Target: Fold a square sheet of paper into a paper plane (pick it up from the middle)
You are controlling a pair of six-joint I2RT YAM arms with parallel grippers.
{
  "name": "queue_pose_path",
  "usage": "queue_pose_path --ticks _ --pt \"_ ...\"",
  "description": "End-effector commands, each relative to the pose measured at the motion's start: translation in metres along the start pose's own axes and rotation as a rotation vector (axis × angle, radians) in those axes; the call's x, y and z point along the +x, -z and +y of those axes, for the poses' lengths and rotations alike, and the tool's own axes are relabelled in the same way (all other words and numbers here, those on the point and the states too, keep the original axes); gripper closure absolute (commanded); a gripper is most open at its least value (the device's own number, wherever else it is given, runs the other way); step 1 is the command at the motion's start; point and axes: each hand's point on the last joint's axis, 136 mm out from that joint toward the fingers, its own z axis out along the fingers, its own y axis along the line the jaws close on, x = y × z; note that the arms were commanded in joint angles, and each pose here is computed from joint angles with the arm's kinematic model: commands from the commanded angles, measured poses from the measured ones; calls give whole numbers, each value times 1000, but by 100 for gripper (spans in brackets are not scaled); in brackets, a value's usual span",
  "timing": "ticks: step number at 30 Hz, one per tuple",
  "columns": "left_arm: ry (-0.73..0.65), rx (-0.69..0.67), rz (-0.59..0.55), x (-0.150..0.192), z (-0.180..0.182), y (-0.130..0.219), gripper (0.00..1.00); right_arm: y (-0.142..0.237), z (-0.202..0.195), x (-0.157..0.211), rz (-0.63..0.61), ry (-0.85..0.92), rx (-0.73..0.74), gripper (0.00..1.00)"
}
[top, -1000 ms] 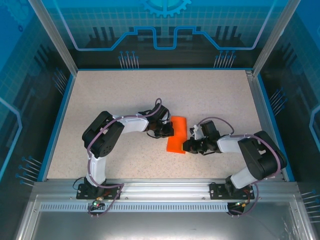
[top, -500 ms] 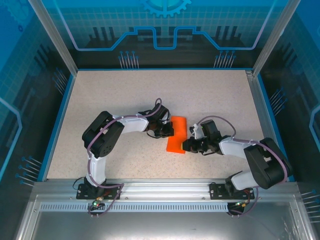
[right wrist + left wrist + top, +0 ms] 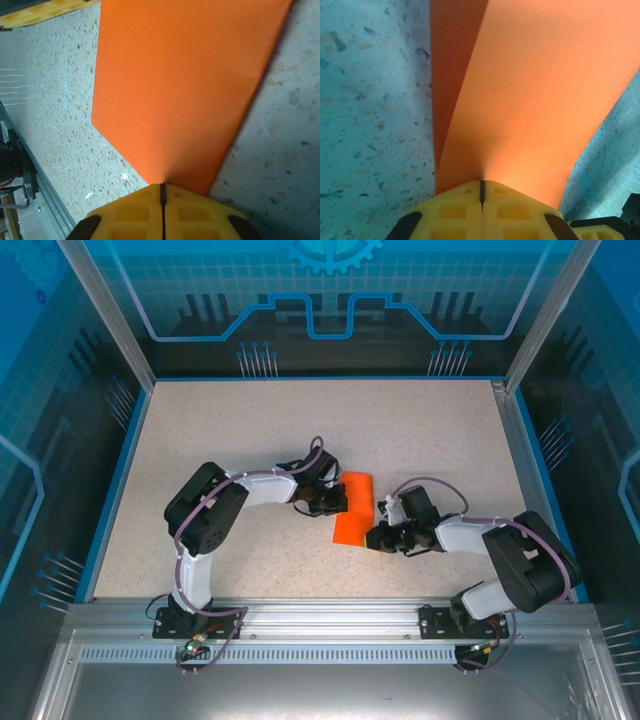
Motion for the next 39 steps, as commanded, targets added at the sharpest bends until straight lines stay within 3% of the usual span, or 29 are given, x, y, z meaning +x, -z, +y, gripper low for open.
queue_pose_path --ticks 1,8,19,23,27,35,39 --pt "21 -106 86 25 31 -16 100 6 5 5 -6 39 4 92" --pt "22 -103 87 25 31 -17 100 7 11 -1 -24 69 -4 91" --pt "21 -104 92 26 32 -17 100 0 -9 13 46 35 122 94" --pt "15 -105 94 27 31 -16 100 21 4 -15 -63 58 151 93" --pt "11 -108 94 27 32 -16 100 37 14 -53 -169 4 -3 93" --pt "16 -110 101 28 34 -19 100 27 17 -89 -160 -4 -106 95" --pt "20 -113 100 27 34 -19 100 22 9 -97 -158 1 -63 95"
